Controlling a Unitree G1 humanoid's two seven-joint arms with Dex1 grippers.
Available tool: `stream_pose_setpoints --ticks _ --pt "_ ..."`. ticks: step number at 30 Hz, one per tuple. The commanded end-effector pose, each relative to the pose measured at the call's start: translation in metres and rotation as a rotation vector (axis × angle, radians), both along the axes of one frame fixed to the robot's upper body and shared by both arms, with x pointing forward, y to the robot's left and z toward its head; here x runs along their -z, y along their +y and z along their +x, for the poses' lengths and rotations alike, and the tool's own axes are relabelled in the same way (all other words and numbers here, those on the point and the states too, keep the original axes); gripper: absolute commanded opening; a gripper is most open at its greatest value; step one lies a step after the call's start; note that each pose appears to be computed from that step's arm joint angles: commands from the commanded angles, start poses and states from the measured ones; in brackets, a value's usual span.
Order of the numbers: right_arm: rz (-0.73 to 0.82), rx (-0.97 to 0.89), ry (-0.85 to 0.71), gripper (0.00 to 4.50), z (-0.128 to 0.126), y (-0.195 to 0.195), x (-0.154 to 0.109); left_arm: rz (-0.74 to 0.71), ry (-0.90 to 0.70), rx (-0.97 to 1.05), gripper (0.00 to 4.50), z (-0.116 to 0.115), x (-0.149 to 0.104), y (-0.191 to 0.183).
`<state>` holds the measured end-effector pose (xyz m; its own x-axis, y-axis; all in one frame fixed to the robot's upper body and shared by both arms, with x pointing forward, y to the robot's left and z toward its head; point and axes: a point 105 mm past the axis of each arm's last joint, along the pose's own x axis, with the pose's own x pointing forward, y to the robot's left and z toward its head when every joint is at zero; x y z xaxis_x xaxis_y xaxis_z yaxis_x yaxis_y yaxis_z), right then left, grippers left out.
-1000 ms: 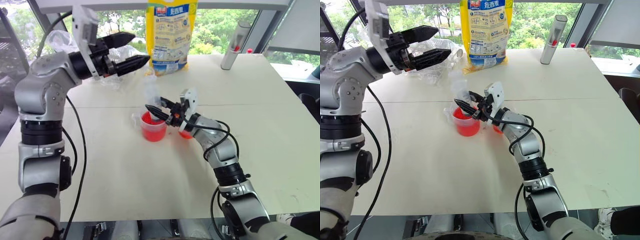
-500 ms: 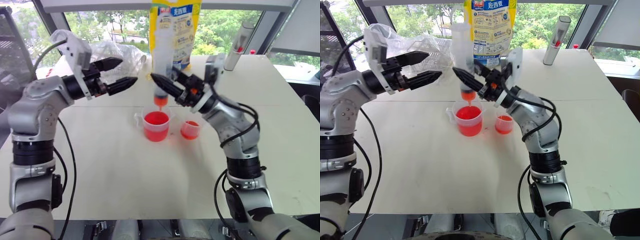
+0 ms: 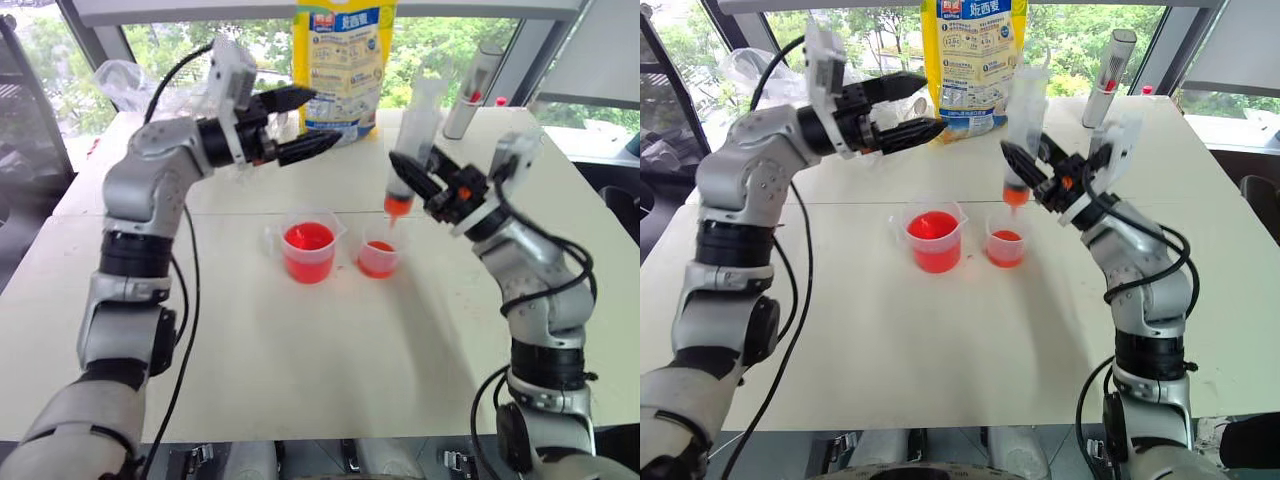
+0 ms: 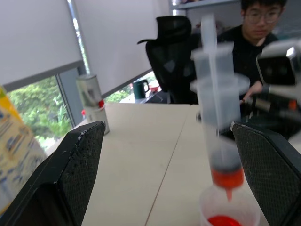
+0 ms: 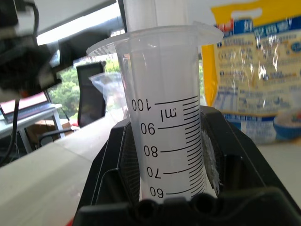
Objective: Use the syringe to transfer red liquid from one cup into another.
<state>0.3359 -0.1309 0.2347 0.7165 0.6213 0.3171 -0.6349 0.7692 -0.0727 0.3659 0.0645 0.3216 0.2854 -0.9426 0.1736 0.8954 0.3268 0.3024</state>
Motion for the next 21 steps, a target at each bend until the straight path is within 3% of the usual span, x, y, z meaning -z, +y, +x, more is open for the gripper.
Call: stream_pose_setpoints --ticks 1,5,19,21 --pt "-0.002 0.017 -0.051 1.41 -0.002 0.004 0.001 -0.028 -0.078 0.056 4.40 -0.003 -0.027 -0.013" --pt "-0.004 0.023 -0.052 1.41 -0.003 0.007 0.006 -0.039 -0.076 0.109 4.40 -0.001 -0.035 -0.030" --pt "-0.024 0.021 -0.059 1.41 -0.005 0.012 0.009 -0.017 0.002 0.238 4.40 -0.001 -0.020 -0.068" --pt "-0.025 0.021 -0.059 1.41 -0.006 0.012 0.009 -0.017 0.009 0.236 3.90 0.000 -0.018 -0.070"
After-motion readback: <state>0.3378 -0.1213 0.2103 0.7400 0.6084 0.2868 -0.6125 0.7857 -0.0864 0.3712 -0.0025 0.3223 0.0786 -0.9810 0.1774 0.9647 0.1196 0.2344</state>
